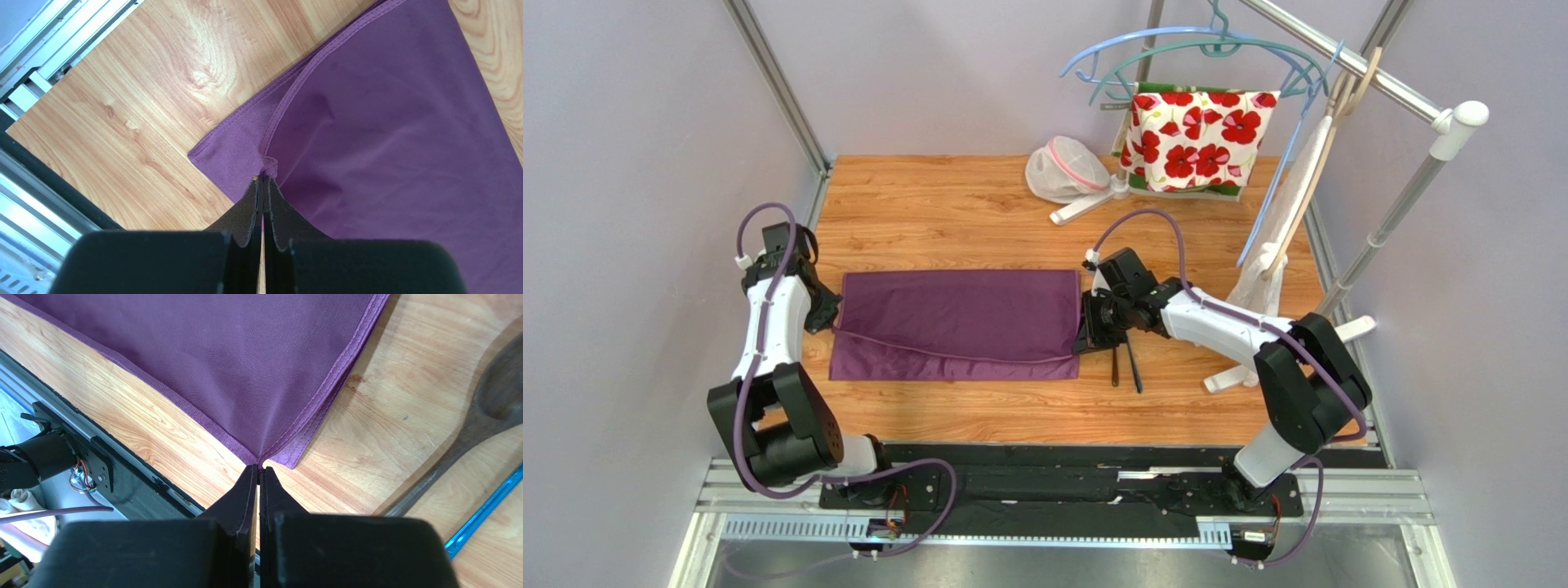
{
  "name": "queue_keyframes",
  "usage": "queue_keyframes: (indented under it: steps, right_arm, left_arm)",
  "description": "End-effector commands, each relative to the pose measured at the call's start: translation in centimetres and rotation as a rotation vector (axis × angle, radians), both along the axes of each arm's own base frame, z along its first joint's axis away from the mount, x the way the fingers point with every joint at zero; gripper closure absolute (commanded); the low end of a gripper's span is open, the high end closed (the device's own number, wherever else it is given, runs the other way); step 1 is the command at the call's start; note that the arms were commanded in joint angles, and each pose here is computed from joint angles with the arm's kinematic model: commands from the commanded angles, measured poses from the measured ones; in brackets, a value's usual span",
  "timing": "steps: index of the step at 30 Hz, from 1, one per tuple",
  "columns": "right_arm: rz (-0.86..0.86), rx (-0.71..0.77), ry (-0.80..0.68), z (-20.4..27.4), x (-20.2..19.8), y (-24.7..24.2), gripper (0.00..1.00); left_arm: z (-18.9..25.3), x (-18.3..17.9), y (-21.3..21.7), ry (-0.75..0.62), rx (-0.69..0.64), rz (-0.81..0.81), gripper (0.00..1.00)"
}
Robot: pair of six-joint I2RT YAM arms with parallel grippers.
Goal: Fold the napkin into a case and place the utensils inside
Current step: Fold and flatten the napkin at the center of the board.
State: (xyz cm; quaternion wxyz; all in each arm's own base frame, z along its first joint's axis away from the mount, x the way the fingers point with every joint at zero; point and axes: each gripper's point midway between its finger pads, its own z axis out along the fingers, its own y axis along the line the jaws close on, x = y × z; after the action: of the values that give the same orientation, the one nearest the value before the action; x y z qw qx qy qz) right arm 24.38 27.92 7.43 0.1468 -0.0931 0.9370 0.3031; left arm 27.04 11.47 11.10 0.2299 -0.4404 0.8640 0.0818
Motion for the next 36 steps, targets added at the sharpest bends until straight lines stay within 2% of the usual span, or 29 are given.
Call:
queue_keyframes:
  steps: [1,9,19,28,36]
  right_arm:
    - [0.008,0.043,0.025,-0.4,-0.4,0.9,1.00]
    - [-0.002,0.012,0.082,-3.1,-1.2,0.4,1.00]
    - [0.001,0.006,0.089,-3.5,-0.8,0.6,1.00]
    - [0.020,0.024,0.027,0.0,-0.3,0.8,1.00]
    - [0.032,0.036,0.069,-0.9,-0.9,1.1,1.00]
  left_arm:
    - [0.4,-0.1,0.8,0.020,0.040,0.001,1.00]
    - [-1.0,-0.7,0.9,0.093,0.030,0.012,1.00]
    - [-2.5,-2.1,1.0,0.182,0.024,0.039,1.00]
    - [-0.8,-2.1,0.9,0.148,0.031,0.049,1.00]
    - [-4.0,-4.4,0.6,0.320,0.003,0.091,1.00]
